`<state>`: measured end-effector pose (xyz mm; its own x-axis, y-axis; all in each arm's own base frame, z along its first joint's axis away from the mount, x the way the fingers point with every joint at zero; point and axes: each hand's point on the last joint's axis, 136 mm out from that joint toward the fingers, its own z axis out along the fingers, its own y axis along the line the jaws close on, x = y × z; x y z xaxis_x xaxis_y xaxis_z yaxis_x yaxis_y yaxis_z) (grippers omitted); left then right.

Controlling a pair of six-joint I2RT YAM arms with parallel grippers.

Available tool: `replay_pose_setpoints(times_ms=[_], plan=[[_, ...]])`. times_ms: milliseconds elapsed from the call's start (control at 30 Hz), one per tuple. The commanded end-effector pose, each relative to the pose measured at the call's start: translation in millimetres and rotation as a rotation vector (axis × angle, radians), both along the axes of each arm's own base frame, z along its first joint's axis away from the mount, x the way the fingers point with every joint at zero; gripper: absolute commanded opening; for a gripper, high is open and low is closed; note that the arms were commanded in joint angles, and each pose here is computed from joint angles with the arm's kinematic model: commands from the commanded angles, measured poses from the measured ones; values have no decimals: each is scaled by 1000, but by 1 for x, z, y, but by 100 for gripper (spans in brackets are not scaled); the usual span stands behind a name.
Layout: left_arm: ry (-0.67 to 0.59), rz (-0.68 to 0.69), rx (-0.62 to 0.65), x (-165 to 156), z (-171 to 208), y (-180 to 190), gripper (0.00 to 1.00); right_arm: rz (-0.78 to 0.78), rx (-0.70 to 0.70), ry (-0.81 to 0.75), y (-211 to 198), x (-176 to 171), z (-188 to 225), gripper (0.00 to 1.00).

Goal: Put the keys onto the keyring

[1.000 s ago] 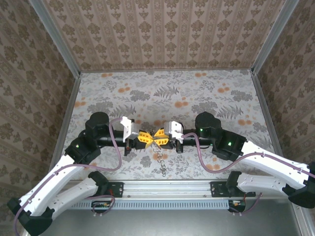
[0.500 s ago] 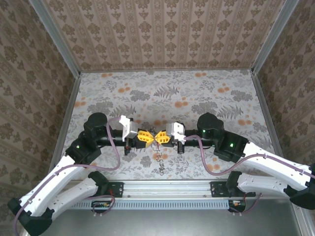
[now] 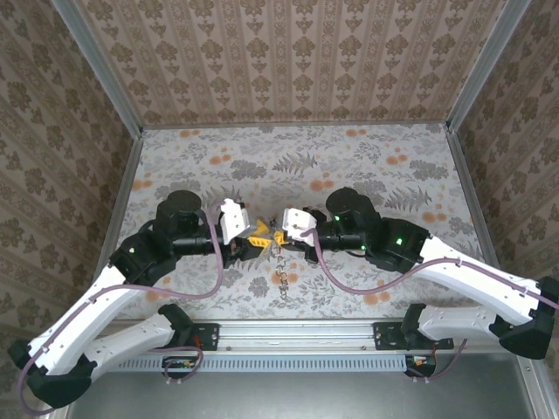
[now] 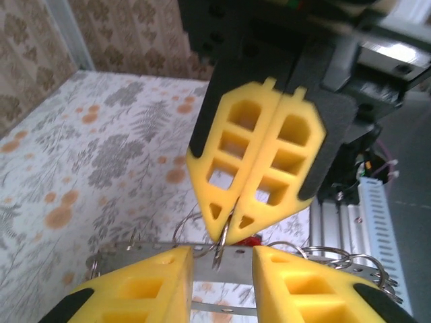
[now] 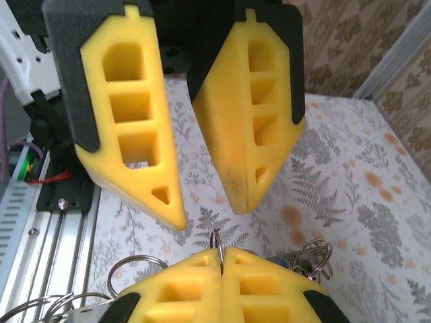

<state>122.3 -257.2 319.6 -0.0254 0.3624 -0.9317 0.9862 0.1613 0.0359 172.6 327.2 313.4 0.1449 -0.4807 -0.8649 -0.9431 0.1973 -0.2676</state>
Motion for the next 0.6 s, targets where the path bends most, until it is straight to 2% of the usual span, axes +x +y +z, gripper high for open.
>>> replay_pose_setpoints(times_ms=[0,267,433,567], plan=[[-23,59,88,11,-13,5,29,-30,-43,-11,-7,5,7,0],[-32,3,57,4,-11,1,30,12,-63,31,1,0,5,0],[-19,-82,4,-11,-6,-5,31,19,-70,42,6,1,3,0],[-22,-76,3,-11,-7,-4,30,41,-54,45,9,-2,6,0]])
